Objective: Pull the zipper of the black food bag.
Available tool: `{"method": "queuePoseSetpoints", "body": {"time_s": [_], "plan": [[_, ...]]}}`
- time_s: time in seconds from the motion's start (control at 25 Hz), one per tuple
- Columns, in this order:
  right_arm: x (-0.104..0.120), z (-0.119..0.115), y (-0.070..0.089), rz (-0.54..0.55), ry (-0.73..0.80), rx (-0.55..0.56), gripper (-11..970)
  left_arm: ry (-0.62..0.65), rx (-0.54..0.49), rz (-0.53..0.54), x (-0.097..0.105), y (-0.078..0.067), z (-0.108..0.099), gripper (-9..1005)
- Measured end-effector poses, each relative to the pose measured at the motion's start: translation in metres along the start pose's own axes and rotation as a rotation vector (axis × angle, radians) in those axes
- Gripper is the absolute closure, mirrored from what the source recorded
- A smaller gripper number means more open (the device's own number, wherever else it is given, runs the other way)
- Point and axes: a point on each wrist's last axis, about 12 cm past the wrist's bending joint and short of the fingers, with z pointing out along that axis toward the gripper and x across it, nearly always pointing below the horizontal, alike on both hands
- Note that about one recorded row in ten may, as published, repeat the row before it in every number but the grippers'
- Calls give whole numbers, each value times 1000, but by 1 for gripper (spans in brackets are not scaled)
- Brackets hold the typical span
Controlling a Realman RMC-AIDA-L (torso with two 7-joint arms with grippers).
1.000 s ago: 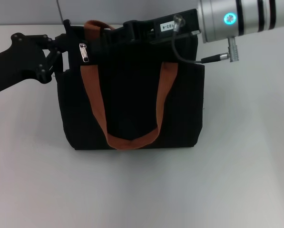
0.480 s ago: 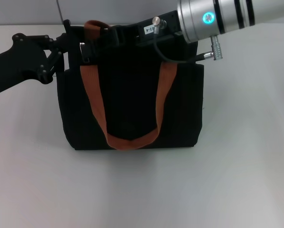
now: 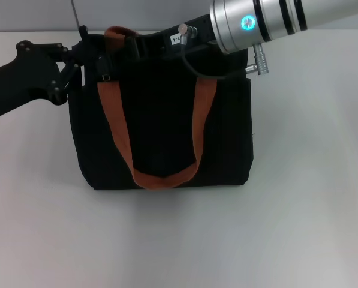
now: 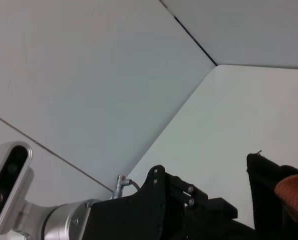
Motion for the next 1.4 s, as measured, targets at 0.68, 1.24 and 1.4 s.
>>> {"method": "queuePoseSetpoints", "body": {"time_s": [0.68,1.24,1.4], "plan": [[0,5,2,-18,18,21,757,-41,62,3,-10,-2,14,961],[4,5,0,-31,15,16,773,-69,37,-17,-9,-2,9,963],[4,5,0,-46,14,15,778,-73,41,-20,-9,-4,8,963]]}}
